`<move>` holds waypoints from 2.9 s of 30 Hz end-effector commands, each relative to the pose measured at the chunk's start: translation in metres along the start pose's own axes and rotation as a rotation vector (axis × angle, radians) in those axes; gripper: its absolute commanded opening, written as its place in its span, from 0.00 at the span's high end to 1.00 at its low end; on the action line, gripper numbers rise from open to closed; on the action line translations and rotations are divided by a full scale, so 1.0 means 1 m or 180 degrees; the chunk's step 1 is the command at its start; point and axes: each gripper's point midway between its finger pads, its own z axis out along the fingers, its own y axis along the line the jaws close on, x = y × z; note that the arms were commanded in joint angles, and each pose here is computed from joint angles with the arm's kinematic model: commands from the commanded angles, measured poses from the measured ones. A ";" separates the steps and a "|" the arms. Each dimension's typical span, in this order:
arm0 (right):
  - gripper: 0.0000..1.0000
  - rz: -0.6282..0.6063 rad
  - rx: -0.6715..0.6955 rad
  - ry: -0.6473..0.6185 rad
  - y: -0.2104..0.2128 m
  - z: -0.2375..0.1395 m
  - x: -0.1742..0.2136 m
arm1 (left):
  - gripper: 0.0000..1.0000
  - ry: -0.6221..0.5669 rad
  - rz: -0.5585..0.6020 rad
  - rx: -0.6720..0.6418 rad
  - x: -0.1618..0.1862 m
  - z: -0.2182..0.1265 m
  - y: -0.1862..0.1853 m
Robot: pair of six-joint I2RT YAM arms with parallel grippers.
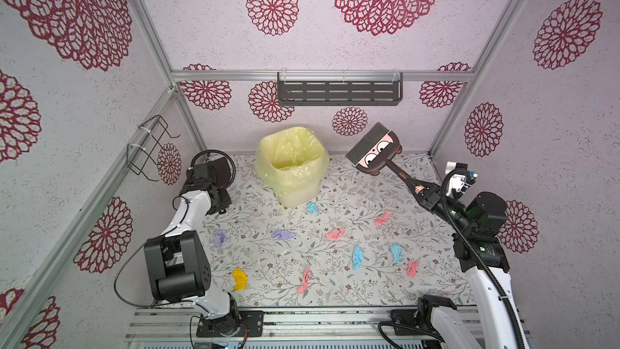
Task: Sweep away the paper scraps from the table
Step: 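Carry the dustpan to the table center with left while right lowers brush beside it, then sweep the blue scraps into the dustpan with the right gripper's brush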
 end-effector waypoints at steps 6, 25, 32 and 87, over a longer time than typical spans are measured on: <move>1.00 -0.0507 0.0386 -0.0053 0.012 -0.011 -0.022 | 0.89 -0.0407 0.0234 0.0078 0.007 -0.079 -0.018; 1.00 -0.0749 0.1928 0.0797 -0.036 -0.056 0.000 | 0.90 -0.0918 0.1789 0.0389 0.041 -0.252 -0.111; 1.00 -0.0725 0.2248 0.1135 -0.046 -0.069 0.017 | 0.89 -0.0547 0.2701 0.0899 0.121 -0.260 -0.177; 1.00 -0.1389 0.2467 0.3437 -0.044 -0.035 0.122 | 0.95 0.1858 0.4539 0.0658 0.388 -0.179 -0.156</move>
